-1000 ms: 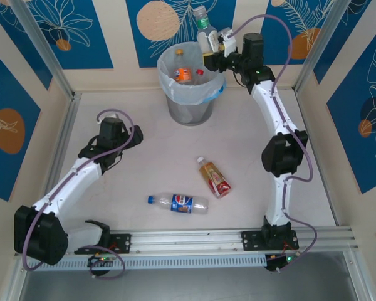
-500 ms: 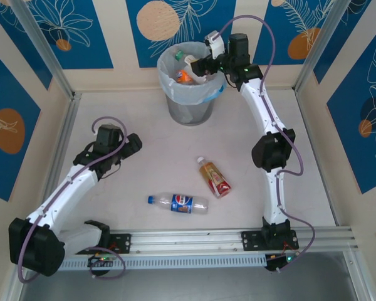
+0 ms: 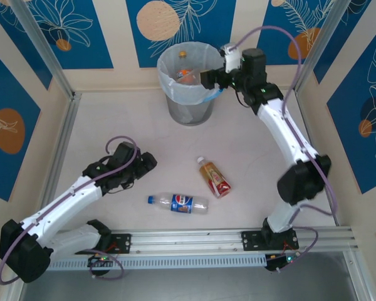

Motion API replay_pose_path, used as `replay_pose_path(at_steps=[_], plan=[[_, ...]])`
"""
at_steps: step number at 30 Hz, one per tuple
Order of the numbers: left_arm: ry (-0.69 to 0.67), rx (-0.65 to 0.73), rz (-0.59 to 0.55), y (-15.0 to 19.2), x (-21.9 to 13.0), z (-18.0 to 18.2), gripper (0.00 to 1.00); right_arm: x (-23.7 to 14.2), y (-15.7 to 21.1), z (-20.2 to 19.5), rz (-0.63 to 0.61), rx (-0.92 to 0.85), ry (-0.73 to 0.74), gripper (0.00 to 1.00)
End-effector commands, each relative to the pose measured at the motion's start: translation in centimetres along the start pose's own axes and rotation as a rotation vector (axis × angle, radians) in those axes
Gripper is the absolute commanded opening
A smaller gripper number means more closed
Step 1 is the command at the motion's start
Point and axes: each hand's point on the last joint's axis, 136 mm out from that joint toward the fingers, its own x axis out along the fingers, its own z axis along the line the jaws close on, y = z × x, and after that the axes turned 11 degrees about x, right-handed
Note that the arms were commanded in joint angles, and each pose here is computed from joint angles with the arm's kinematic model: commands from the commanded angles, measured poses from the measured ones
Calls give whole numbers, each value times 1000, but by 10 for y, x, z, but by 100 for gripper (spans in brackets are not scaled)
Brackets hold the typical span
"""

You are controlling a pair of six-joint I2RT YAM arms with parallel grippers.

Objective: Put the plastic bottles in the bin

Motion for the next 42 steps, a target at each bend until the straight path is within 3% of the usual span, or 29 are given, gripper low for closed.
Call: replay_pose_path(at_steps=[1, 7, 15, 22, 29, 35, 42], plan=[[-71, -113, 35, 21, 5, 15, 99, -32, 9, 17, -83, 61, -61, 99], [-107, -159, 90, 50, 7, 13, 99, -72, 97, 24, 107, 136, -63, 99], [-108, -141, 80, 58, 21, -4, 99, -113, 212, 76, 381, 25, -278, 99], [-148, -6, -116, 7, 14, -2, 99, -122, 295, 130, 538, -219, -464, 97], [-134, 30, -207, -41, 10, 3, 99, -122, 381, 164, 779, -547, -607, 98], [-131, -7, -253, -64, 11, 18, 99, -116, 424, 166, 969, -675, -602, 98], [-140, -29, -251, -71, 17, 32, 99, -91, 440, 178, 981, -704, -603, 97]])
